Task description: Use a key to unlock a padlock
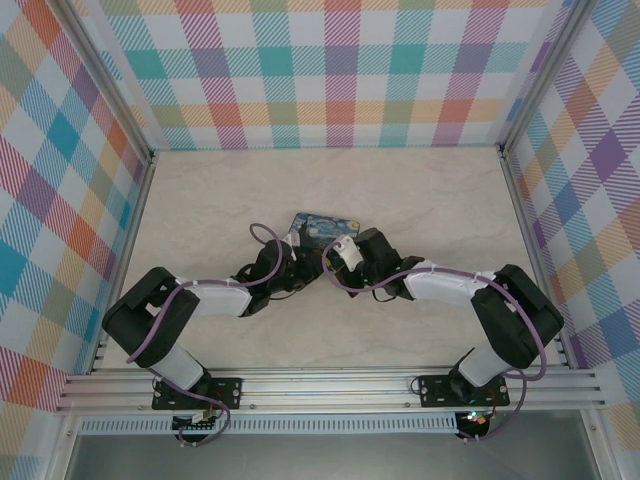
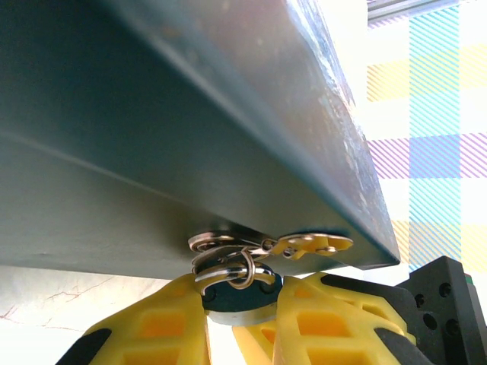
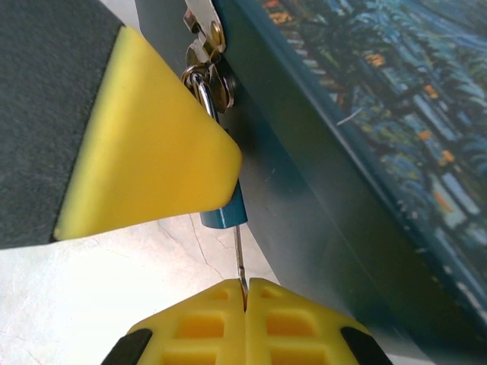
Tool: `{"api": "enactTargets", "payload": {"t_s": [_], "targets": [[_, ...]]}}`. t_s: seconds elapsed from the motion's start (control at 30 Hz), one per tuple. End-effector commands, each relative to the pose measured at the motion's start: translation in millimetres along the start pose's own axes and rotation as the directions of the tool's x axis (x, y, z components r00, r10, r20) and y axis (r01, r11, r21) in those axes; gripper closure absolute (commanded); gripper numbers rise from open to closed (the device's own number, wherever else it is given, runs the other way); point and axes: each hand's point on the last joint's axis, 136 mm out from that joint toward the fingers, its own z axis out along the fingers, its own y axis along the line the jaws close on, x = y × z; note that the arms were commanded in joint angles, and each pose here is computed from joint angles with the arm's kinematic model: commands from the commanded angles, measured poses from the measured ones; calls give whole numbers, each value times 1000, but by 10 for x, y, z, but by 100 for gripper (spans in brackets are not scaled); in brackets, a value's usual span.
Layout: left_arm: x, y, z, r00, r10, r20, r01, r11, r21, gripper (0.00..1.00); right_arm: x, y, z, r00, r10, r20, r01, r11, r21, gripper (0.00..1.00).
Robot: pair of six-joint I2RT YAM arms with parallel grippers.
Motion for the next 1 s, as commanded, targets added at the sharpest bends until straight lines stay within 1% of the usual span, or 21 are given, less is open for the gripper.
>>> {"api": "enactTargets", "payload": {"t_s": [0.0, 0.57, 0.8, 0.97], "targets": [[49, -151, -37, 1000, 0, -24, 1, 999, 43, 94, -334, 73, -101, 992, -46, 118, 49, 999, -21, 94], [26, -139, -37, 1000, -3, -10, 4, 999, 38, 94, -91, 97, -93, 998, -28, 59, 30, 999, -34, 94], [34, -148, -38, 1000, -3, -14, 3, 999, 42, 94, -142, 88, -93, 997, -31, 73, 33, 999, -29, 94], [48, -153, -37, 1000, -3, -23, 4, 999, 44, 95, -252, 72, -110, 994, -36, 107, 38, 999, -17, 94]]}}
